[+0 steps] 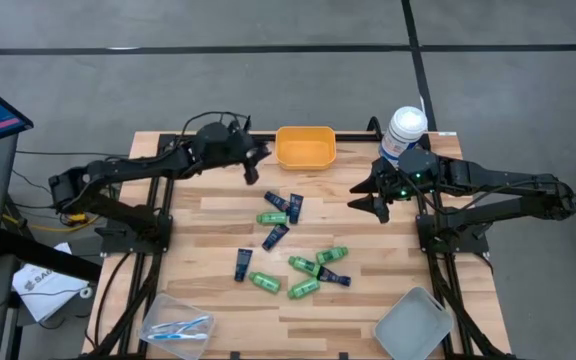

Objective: Pick & Place Travel size toiletries
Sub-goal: Put the shave cream into the yellow bin

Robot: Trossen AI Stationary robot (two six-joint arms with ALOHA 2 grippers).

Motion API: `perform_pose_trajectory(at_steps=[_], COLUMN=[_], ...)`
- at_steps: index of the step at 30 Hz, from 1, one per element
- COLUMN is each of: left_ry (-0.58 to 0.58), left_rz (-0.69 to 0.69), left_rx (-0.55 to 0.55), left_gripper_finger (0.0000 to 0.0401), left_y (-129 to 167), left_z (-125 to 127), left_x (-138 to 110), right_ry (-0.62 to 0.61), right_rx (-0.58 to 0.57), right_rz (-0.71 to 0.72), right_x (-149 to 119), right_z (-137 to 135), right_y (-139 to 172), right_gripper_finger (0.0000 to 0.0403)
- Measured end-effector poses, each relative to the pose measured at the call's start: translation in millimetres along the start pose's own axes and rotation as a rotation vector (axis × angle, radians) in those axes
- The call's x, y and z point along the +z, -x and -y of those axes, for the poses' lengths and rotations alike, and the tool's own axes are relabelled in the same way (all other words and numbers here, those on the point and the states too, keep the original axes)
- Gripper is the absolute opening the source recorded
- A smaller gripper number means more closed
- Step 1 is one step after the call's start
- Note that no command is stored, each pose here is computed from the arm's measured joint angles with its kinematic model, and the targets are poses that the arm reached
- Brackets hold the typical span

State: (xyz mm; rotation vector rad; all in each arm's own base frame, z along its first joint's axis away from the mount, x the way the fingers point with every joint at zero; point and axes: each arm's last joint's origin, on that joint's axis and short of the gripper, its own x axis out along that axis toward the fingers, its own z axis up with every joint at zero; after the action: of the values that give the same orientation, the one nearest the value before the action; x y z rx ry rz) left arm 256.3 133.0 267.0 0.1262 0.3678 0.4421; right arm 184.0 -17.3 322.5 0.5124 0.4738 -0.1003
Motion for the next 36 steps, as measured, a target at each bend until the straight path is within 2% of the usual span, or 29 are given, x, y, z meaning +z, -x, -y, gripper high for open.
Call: perform_pose_trajectory(at_steps=[7, 12, 19, 27, 36], left_ry=[0.11, 0.119, 0.085, 0.088, 0.113], left_rz=[0.21, 0.212, 0.205, 0.125, 0.009], left_rx=[0.033, 0.018, 0.015, 0.011, 0.018], left_gripper_finger=[0.0123, 0.0123, 0.0124, 0.0125, 0.0125], left_y=[-14.2, -38.4, -86.4, -132.0, -155.0], left_z=[-2.8, -2.9, -4.3, -4.3, -7.3], left_x=[13.7, 22.0, 34.5, 13.7, -23.2], right_ry=[0.0, 0.0, 0.0, 0.0, -0.007], right_rx=[0.001, 0.0, -0.01, -0.019, -0.019], right_rz=[0.001, 0.001, 0.007, 0.012, 0.012], right_x=[0.1, 0.1, 0.4, 0.6, 0.5], right_z=[0.0, 0.0, 0.3, 0.5, 0.4], right_y=[-0.1, -0.1, 0.0, 0.1, 0.1], right_gripper_finger=[0.0258, 0.0258, 0.0258, 0.0258, 0.0258])
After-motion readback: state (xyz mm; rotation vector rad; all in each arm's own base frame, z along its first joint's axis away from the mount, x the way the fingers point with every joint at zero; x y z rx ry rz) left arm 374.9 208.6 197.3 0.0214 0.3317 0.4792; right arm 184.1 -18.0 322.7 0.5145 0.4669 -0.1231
